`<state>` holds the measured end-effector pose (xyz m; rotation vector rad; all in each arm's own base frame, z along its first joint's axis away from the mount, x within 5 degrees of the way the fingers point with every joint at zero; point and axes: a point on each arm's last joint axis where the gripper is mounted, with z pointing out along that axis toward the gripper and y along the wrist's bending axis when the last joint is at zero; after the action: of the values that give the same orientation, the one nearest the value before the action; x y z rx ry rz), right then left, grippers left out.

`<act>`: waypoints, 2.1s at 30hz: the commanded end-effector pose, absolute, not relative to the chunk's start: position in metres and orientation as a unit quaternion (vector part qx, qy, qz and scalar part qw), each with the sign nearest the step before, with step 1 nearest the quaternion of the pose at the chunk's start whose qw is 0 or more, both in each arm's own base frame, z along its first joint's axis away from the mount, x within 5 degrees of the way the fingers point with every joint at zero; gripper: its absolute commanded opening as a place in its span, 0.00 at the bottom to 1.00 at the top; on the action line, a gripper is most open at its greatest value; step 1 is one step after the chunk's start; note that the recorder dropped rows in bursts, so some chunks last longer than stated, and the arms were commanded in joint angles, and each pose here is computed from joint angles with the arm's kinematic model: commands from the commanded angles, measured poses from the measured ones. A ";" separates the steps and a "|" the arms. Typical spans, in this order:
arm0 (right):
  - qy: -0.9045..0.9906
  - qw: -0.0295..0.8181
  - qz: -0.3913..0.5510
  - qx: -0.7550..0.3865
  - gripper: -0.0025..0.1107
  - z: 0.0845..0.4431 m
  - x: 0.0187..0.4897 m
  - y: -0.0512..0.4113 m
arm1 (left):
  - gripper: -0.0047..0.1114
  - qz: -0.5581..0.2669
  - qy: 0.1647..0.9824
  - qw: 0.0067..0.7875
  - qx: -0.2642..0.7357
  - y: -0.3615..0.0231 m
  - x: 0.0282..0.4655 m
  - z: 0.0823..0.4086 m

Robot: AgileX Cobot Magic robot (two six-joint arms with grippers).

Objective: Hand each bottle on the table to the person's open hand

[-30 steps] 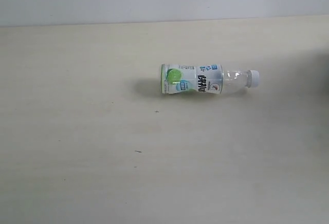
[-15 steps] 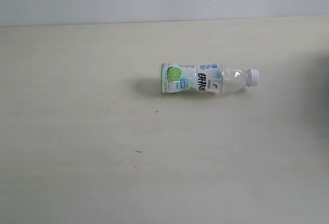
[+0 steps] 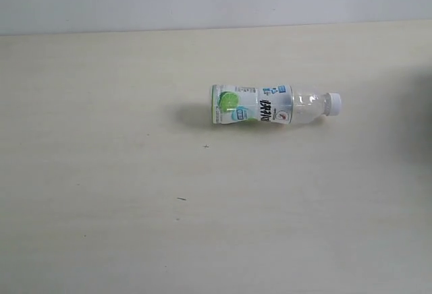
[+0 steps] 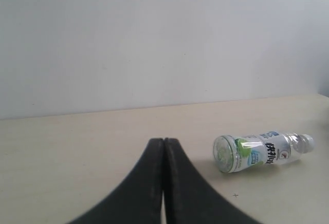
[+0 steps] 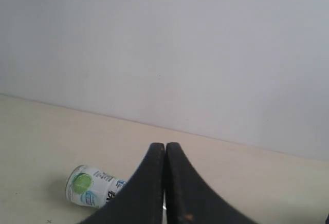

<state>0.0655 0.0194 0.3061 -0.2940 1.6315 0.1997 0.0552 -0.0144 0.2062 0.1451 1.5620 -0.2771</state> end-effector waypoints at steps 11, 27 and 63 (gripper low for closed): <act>0.676 0.722 0.096 -0.116 0.02 0.312 0.039 0.008 | 0.04 -0.126 0.696 0.704 0.066 -0.014 0.055 0.207; 0.670 0.727 0.097 -0.115 0.02 0.312 0.036 0.007 | 0.04 -0.126 0.696 0.704 0.066 -0.014 0.055 0.207; 0.664 0.730 0.079 -0.145 0.02 0.302 0.053 0.016 | 0.04 -0.126 0.696 0.704 0.066 -0.014 0.055 0.207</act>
<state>0.0436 0.0121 0.3066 -0.3004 1.4121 0.1869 0.0552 -0.0144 0.2062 0.1451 1.5620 -0.2771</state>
